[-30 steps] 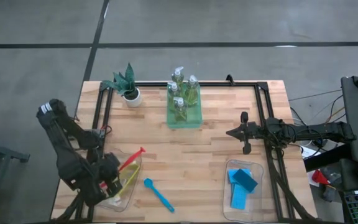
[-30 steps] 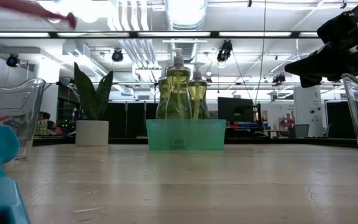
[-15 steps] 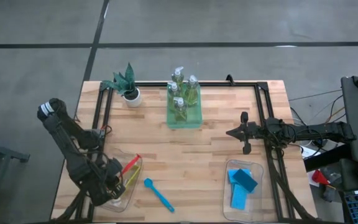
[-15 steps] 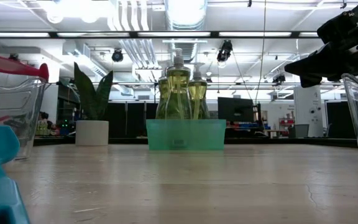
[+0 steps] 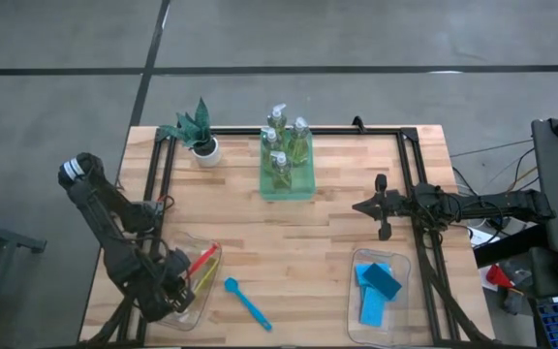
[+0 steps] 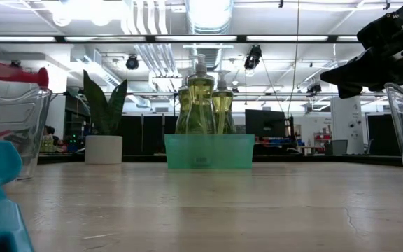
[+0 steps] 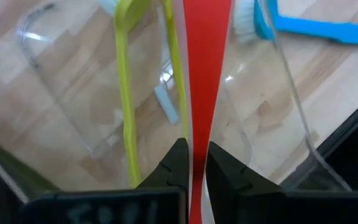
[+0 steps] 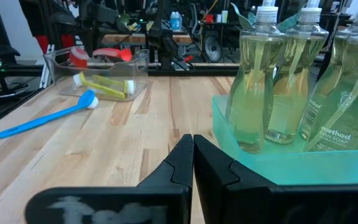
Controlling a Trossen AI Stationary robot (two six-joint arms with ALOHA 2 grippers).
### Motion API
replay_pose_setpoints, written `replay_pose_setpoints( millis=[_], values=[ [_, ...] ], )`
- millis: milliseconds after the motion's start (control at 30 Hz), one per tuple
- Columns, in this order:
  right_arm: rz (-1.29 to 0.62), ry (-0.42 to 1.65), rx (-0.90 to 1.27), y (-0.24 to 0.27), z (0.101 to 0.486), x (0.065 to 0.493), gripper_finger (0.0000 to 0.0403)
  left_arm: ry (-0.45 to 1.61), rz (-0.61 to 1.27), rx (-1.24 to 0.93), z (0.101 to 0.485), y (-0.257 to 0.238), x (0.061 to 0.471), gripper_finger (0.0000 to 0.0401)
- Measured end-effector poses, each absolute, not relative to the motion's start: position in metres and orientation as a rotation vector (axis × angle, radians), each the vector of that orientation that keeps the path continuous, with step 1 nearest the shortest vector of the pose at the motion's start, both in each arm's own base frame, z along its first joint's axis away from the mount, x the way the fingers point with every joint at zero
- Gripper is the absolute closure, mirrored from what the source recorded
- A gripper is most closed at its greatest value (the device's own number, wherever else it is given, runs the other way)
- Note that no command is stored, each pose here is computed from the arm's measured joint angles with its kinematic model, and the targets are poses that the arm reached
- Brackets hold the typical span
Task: Pick & Place Kitchen Sink Supplies
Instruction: Put the red toilet brush into the left transparent bin
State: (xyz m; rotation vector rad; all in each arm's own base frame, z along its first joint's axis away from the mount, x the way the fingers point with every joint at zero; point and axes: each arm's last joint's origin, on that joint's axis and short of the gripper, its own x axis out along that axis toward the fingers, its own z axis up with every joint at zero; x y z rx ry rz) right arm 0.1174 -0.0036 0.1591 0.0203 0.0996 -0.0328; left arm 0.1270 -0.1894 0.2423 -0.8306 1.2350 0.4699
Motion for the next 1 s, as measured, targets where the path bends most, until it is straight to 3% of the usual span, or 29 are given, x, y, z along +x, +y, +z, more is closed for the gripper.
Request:
replay_pose_setpoints(
  millis=[333,733,1000],
  values=[
    [-0.032,0.1,0.02,-0.004,0.159,0.117,0.0394,1.284,0.516,-0.818,0.23,-0.188,0.118,0.0374],
    [-0.033,0.1,0.02,-0.004,0.159,0.117,0.0394,1.274,0.522,-0.847,0.2,-0.183,0.117,0.0344],
    [-0.033,0.1,0.02,-0.004,0.159,0.117,0.0394,1.232,0.541,-0.832,0.209,-0.179,0.122,0.0343]
  ],
)
